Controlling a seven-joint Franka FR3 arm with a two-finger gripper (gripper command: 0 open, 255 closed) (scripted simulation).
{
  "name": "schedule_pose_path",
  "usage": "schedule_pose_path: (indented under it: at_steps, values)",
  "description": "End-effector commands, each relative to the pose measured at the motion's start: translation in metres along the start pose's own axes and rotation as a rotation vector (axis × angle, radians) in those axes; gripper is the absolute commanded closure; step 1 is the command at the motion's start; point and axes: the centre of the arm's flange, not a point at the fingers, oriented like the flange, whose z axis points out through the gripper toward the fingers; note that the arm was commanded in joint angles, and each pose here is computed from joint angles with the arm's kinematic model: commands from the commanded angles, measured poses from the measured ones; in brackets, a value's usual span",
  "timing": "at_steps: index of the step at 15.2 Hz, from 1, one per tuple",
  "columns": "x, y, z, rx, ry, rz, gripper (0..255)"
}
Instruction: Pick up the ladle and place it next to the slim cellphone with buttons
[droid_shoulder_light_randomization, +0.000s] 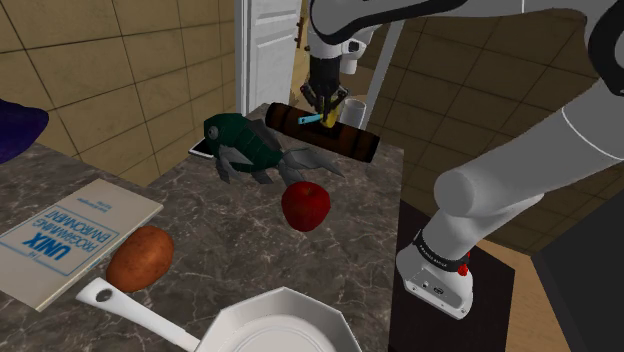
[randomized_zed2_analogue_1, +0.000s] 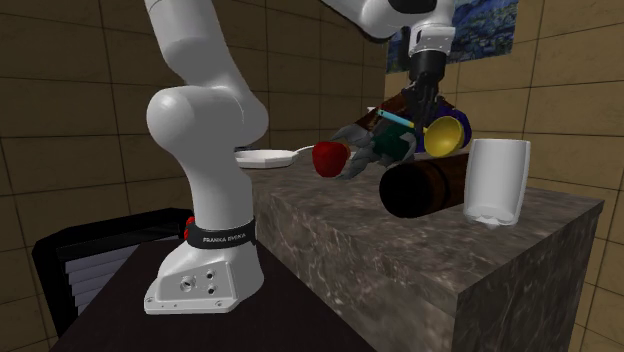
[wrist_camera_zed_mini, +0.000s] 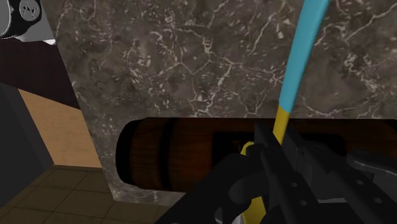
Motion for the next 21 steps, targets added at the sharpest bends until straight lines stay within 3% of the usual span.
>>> schedule_pose_path:
  at_steps: [1, 16, 21]
  values:
    - [0.013, -0.026, -0.002, 0.001, -0.001, 0.001, 255]
    - [0.092, -0.206, -0.026, 0.001, -0.001, 0.001, 255]
    - [0.095, -0.219, -0.006, 0.001, -0.001, 0.001, 255]
